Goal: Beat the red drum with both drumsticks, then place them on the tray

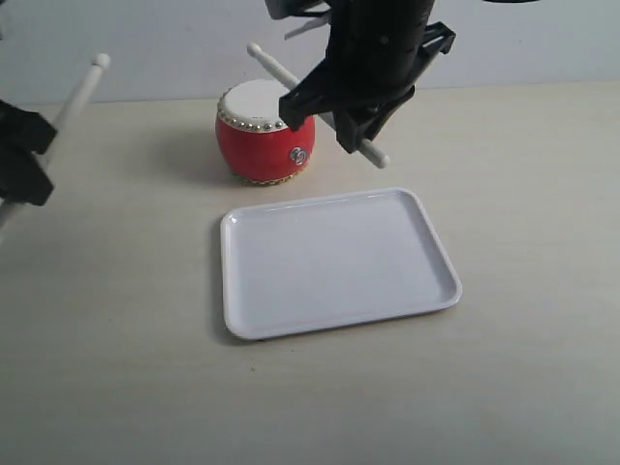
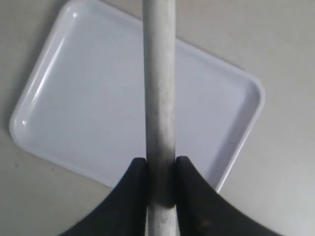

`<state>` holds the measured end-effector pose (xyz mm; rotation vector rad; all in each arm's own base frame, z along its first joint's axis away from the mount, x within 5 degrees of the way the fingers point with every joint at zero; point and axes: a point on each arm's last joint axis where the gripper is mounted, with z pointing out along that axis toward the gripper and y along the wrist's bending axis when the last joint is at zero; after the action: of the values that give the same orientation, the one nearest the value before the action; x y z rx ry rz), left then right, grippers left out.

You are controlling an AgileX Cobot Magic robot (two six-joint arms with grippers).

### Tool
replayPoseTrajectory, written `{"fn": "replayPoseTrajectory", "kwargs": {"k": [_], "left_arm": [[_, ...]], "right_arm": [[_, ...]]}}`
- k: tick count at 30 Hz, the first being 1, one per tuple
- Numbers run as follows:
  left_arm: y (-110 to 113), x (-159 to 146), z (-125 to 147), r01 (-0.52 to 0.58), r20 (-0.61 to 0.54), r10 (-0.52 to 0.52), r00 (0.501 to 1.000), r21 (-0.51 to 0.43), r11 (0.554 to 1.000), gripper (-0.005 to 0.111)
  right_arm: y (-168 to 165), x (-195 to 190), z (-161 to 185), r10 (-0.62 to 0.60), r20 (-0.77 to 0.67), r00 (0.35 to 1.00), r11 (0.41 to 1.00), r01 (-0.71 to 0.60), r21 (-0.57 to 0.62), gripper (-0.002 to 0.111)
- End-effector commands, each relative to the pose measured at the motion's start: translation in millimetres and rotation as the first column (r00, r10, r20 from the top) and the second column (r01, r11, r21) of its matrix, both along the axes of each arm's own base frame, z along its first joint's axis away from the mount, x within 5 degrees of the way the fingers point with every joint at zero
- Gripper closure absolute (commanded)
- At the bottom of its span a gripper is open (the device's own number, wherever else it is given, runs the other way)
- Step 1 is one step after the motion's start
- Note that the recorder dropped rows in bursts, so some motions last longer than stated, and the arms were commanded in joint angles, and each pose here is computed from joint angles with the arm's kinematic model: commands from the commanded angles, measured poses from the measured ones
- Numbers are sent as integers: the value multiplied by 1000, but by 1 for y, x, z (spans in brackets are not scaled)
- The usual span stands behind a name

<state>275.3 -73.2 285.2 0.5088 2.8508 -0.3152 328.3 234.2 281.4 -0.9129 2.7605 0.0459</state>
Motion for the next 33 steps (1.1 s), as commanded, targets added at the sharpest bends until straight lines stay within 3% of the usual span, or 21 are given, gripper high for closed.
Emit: {"fn": "replayPoseTrajectory", "kwargs": {"k": [1,7,12,17,27,33], "left_arm": [[-41,28,-10,136,-11,-136,991,25,990,107],[-73,60,-33,229,-86,-222,971,88,969,107],[-80,83,-50,244,-132,-229,964,112,963,107],[-83,100,-57,234,-124,-218,968,131,963,107],[-89,117,-34,151,-35,-148,988,108,983,107],[-92,123,-16,141,32,-144,989,92,986,107]], "right_arm": [[-9,-4,-14,11,-33,999,999,-12,-51,108],[-16,-7,-27,17,-47,999,993,-22,-116,108],[-16,-6,-27,20,-32,999,993,-24,-112,108],[-15,-5,-20,-51,14,999,997,52,-58,108],[-5,7,-20,-9,133,991,1000,6,27,108],[-4,12,-31,-11,124,992,1000,9,16,108]]}}
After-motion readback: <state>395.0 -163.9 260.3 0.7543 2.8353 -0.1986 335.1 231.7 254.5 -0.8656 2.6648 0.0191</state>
